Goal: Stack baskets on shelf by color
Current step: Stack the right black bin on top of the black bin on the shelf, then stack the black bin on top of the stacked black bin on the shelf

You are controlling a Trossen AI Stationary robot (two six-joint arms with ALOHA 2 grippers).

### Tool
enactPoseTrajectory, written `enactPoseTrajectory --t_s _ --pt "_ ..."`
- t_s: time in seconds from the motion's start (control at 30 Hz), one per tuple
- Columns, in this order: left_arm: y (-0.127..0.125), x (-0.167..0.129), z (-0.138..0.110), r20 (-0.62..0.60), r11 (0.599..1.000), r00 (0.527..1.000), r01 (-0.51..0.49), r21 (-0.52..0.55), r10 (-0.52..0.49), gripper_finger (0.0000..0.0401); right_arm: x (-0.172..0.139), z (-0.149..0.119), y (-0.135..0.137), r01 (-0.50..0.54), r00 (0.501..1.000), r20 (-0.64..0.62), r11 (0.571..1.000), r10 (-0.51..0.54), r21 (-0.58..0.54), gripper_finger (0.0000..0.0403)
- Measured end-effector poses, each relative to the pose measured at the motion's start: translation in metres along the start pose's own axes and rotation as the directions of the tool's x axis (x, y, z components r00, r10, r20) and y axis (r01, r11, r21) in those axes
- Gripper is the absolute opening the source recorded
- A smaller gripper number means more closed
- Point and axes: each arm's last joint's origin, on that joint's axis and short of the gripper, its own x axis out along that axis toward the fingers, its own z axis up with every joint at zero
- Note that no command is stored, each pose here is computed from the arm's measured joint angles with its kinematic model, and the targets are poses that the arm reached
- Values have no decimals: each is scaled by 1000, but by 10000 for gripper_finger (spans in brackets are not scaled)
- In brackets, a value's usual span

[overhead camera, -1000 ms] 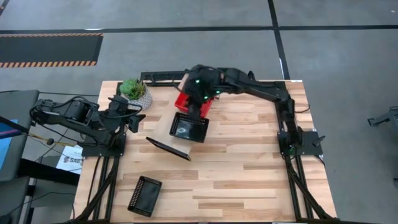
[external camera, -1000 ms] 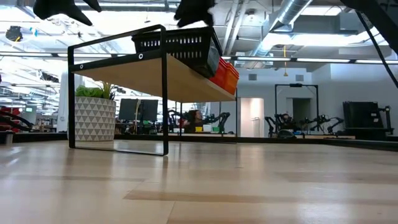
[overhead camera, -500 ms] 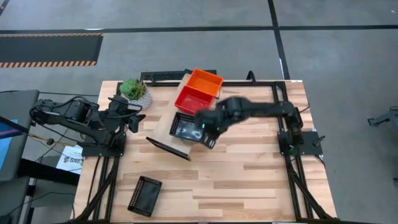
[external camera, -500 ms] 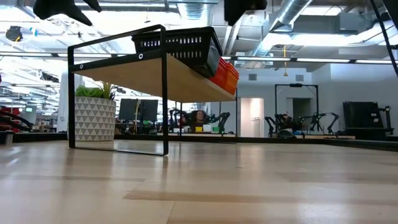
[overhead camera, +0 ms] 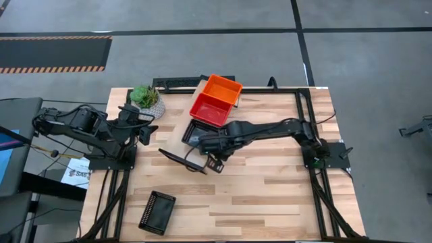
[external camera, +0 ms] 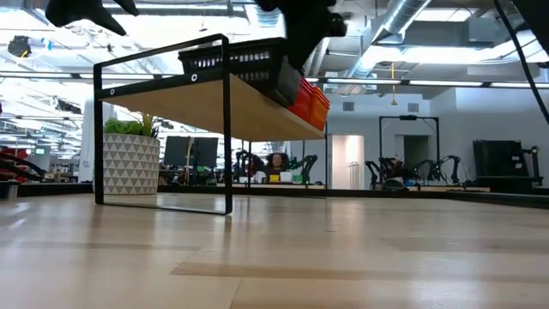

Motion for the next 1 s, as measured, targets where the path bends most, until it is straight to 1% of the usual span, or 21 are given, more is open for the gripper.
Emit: enactPoseTrajectory --t_s 0.23,0.33,0.5,0.53,0.6,0.67,0.77,0.9,1.0 --pt "0 0 0 -9 1000 1000 2 14 -2 204 1 19 -6 -70 992 104 998 69 4 63" --pt "1 0 -1 -18 1000 1000 0 18 0 204 2 23 -10 -76 990 117 997 75 10 63" --pt "1 0 -1 -34 1000 999 4 21 -3 204 2 25 -14 -95 990 103 995 93 15 63" --pt "1 0 -2 -51 1000 999 9 22 -8 204 2 25 -13 -96 990 100 995 94 13 63" --pt "2 0 -5 -126 999 992 28 21 -25 204 -4 19 -12 -99 991 86 995 98 4 63" --pt "3 -1 -9 -236 999 971 46 7 -43 204 -14 14 -10 -114 989 93 993 114 -8 63" --pt "2 1 -19 -388 999 920 41 -34 -51 204 -33 2 -9 -123 989 85 992 124 -13 63" --pt "-5 9 -40 -526 996 848 27 -81 -66 204 -62 -13 -11 -155 981 118 988 154 -2 63" --pt "-14 19 -60 -598 995 799 -8 -102 -55 204 -81 -22 -15 -145 977 160 989 142 8 63"
